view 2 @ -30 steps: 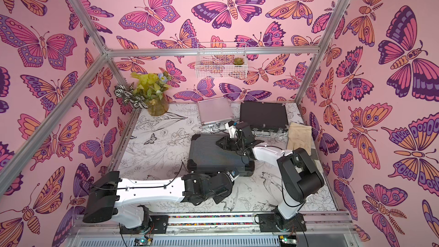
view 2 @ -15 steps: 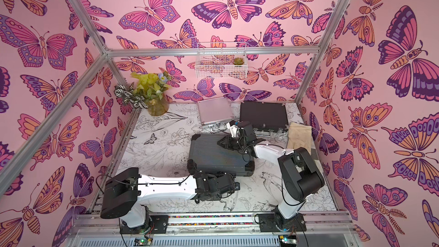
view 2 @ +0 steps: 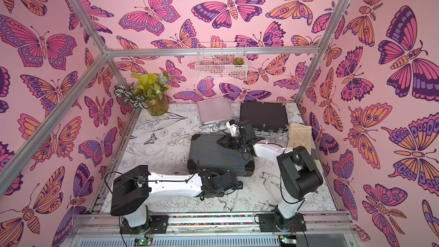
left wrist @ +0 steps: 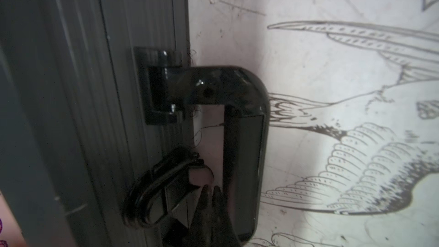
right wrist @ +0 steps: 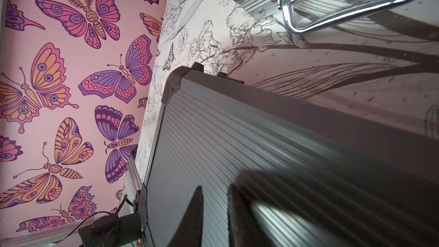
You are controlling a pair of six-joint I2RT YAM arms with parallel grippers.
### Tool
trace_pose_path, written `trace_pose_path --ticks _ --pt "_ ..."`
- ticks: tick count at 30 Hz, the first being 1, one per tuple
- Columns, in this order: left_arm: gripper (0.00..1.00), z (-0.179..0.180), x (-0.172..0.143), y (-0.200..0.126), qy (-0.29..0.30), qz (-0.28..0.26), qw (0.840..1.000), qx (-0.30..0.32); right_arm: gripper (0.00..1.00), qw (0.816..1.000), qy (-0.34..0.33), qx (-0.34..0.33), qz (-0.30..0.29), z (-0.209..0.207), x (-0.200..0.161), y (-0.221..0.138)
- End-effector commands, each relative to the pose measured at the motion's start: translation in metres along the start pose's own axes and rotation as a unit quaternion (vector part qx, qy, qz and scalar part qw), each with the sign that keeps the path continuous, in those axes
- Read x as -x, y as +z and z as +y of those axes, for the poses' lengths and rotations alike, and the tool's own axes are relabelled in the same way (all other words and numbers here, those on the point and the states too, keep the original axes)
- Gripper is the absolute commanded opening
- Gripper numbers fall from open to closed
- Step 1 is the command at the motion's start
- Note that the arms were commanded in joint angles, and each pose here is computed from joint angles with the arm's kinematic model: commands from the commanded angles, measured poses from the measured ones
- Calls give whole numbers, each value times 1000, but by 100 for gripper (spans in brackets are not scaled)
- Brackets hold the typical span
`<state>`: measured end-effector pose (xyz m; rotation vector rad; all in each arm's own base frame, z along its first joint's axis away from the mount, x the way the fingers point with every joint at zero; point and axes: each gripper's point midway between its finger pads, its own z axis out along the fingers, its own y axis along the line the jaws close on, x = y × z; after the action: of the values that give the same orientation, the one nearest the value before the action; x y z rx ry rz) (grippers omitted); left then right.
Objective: Close the poker set cases
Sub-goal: Fasten the fastener on the poker set case.
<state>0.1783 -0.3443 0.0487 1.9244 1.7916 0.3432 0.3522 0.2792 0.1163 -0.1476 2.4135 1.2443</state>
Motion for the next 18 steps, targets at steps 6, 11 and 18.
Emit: trace_pose_path --ticks 6,11,18 --pt "4 0 -14 23 22 47 998 21 23 989 68 -114 60 -64 -44 1" --pt "4 3 -24 31 19 71 997 37 23 989 68 -113 60 -63 -42 2" --pt "4 -1 -37 46 25 105 993 42 22 989 67 -112 65 -62 -43 2"
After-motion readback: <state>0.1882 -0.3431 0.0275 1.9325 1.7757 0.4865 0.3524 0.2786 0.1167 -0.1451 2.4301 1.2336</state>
